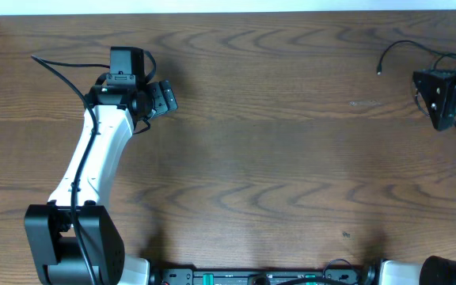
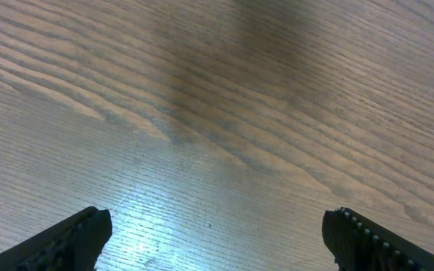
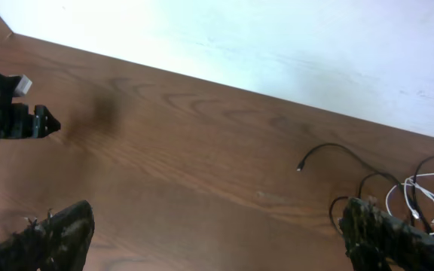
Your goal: Untangle cables
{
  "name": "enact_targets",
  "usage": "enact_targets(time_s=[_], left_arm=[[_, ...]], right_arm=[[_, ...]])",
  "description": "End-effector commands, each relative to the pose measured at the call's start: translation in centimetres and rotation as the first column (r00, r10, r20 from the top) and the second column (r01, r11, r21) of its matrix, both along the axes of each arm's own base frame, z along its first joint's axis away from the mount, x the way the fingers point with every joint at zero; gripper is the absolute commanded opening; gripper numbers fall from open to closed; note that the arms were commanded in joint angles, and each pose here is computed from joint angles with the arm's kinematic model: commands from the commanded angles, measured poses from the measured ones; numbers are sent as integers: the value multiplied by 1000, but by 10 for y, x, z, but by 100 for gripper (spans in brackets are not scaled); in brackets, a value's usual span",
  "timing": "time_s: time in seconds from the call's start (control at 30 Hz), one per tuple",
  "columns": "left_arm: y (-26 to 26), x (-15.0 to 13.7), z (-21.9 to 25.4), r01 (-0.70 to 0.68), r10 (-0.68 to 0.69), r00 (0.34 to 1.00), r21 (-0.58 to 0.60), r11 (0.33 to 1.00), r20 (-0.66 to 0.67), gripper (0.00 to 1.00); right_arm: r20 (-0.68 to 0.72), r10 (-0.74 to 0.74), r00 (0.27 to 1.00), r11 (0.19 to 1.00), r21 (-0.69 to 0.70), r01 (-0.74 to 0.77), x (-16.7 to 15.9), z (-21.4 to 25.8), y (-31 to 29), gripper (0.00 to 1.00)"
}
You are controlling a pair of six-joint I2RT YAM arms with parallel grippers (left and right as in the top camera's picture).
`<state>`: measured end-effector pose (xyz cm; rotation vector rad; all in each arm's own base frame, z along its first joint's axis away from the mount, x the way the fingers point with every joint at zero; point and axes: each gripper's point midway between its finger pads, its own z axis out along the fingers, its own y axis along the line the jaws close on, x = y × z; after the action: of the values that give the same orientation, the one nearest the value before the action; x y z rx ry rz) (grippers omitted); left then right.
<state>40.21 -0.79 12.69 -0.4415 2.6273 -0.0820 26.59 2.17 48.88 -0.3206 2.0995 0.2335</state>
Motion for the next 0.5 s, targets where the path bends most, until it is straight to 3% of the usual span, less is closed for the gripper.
enact_targets(time_s=[0.0,0.17,0.47], left_arm=[[2,4,9,-11,11,1000,1,1000,22,95],[2,4,9,-11,11,1000,1,1000,22,95],[2,4,9,-11,11,1000,1,1000,22,95]], right_arm=[[15,4,1000,1000,-16,-4,-6,3,1,99],[21,-2,1000,998,-58,3,-1,-1,1,99],[193,60,979,988,-148,-31,22,-14,25,99]])
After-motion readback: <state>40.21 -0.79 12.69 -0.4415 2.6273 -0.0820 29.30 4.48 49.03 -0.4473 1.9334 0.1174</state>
